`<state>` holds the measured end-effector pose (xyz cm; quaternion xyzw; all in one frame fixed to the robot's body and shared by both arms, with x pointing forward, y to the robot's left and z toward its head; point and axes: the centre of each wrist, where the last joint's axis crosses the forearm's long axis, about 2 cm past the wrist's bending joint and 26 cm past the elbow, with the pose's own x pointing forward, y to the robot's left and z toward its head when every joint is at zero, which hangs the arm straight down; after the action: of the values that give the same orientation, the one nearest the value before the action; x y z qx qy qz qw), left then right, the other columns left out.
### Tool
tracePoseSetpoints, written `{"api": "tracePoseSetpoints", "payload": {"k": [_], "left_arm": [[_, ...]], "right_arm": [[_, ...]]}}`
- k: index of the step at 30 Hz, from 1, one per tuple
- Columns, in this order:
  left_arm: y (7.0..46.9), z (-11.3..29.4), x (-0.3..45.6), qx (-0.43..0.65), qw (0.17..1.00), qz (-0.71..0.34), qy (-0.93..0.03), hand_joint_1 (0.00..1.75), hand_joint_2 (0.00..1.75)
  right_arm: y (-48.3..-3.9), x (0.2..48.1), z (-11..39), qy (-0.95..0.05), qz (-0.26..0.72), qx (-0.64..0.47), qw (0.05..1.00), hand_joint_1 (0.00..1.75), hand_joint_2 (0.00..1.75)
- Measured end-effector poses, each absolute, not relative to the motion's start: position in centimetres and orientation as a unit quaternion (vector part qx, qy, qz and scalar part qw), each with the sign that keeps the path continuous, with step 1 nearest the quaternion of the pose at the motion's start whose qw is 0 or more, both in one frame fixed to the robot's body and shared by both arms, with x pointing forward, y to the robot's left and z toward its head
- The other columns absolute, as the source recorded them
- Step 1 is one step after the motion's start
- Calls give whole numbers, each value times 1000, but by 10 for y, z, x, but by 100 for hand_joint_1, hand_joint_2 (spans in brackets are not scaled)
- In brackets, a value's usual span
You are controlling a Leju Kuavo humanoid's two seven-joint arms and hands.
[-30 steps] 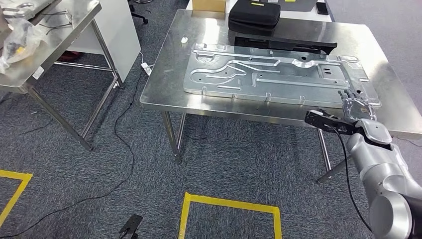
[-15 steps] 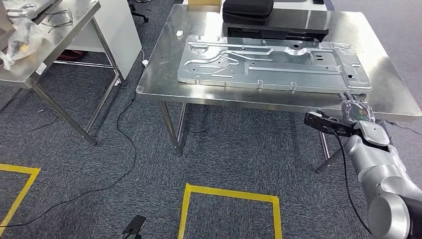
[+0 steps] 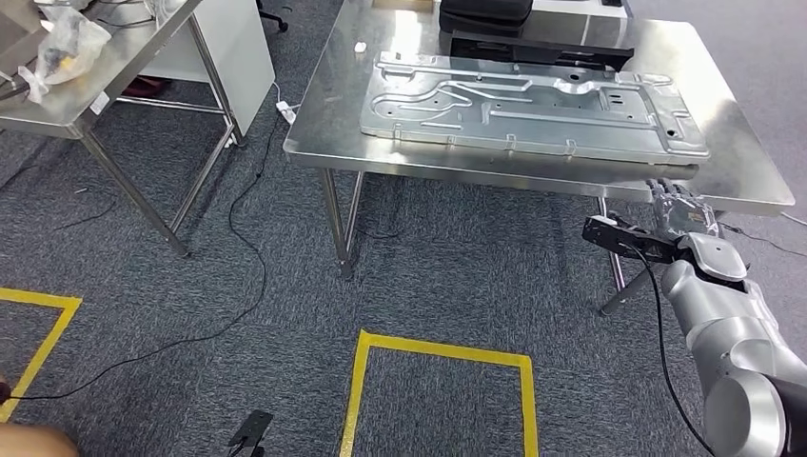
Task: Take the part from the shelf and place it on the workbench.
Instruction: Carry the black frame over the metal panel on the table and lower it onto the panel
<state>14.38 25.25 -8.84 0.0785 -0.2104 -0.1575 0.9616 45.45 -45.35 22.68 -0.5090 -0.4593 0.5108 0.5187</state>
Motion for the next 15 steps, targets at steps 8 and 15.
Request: {"api": "tracePoseSetpoints", "payload": {"k": [8,15], "left_arm": [[254,-89,142,80,963,-151,-210,0,0],[256,-90,141,80,963,-146,-212,0,0]], "right_arm": [[-452,457,232,-464,508,-513,514,0,0],[-449,454,223,-462,510,-510,516,0,0]]}}
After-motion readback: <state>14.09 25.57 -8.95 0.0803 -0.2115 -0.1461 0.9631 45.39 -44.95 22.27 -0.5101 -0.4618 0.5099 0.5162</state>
